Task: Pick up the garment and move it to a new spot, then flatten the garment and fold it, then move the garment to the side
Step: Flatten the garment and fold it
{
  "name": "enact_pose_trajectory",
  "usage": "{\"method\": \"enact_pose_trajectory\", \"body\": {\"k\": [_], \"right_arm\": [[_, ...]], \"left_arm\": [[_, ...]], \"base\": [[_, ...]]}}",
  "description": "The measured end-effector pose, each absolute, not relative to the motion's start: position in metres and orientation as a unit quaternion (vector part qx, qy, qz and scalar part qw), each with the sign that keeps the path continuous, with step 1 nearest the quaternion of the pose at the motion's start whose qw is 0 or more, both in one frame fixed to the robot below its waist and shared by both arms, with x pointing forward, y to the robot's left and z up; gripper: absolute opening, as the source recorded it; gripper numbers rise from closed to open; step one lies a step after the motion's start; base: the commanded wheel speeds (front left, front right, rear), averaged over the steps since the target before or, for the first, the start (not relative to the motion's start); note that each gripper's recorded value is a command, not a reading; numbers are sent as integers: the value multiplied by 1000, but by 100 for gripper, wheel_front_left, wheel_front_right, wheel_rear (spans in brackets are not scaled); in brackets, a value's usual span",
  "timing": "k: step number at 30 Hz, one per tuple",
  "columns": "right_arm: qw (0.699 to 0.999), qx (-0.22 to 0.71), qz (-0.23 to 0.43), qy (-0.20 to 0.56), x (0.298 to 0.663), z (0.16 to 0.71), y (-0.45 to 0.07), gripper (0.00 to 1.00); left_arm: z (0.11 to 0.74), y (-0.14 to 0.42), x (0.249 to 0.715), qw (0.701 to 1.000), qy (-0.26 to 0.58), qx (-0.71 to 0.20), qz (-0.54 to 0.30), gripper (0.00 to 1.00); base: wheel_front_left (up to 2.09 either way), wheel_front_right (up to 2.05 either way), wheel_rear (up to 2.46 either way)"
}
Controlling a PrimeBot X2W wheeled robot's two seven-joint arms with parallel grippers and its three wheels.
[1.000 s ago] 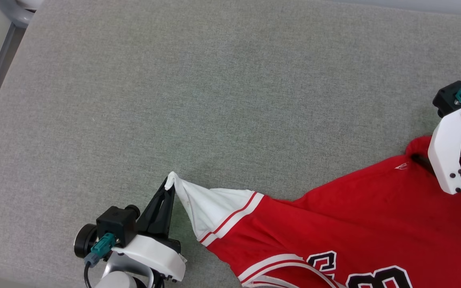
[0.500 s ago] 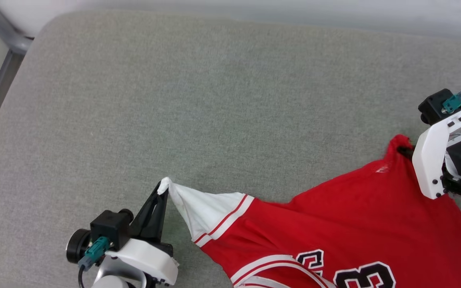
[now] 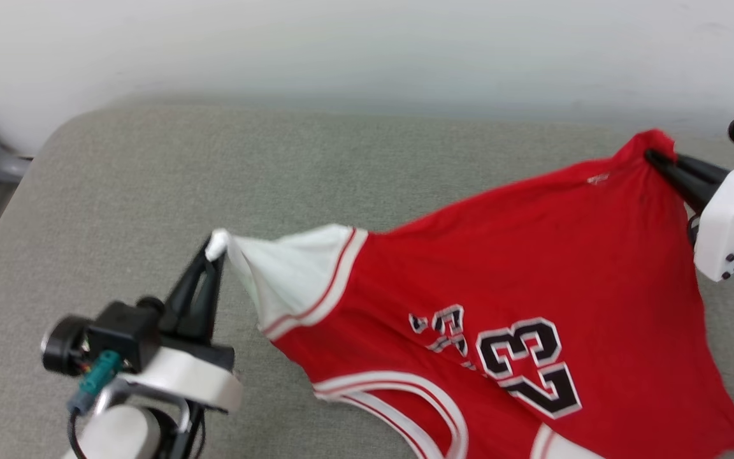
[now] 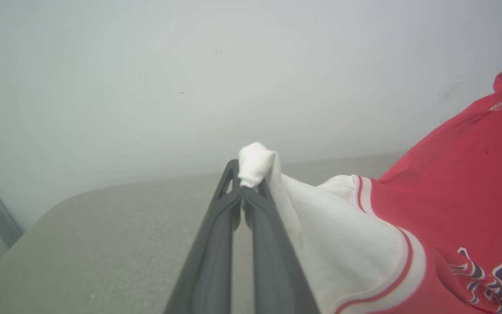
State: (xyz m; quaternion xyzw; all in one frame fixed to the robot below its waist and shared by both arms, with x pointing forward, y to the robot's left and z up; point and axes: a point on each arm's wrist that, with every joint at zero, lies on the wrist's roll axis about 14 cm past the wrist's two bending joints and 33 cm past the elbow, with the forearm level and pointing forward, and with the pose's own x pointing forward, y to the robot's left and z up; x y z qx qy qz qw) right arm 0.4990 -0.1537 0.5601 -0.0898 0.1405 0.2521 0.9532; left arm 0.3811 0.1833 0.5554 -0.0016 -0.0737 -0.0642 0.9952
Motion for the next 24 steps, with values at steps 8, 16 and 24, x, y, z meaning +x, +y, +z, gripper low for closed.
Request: {"method": "enact_pose_trajectory", "body": {"k": [8,16,24], "right_arm": [[971,-77,226,18,490,637,-171,0],[973,-64,207,-76,488,700,-174,0],[973,-68,190,-111,500,727,-172,0]], "left_arm": [[662,170,409,971,-206,50,-110,0],[752,154,431,937,-306,86,-144,0],[798,137,457,916,-352,94,-167,0]], "base": [[0,0,0],[0,0,0],[0,0,0]]}}
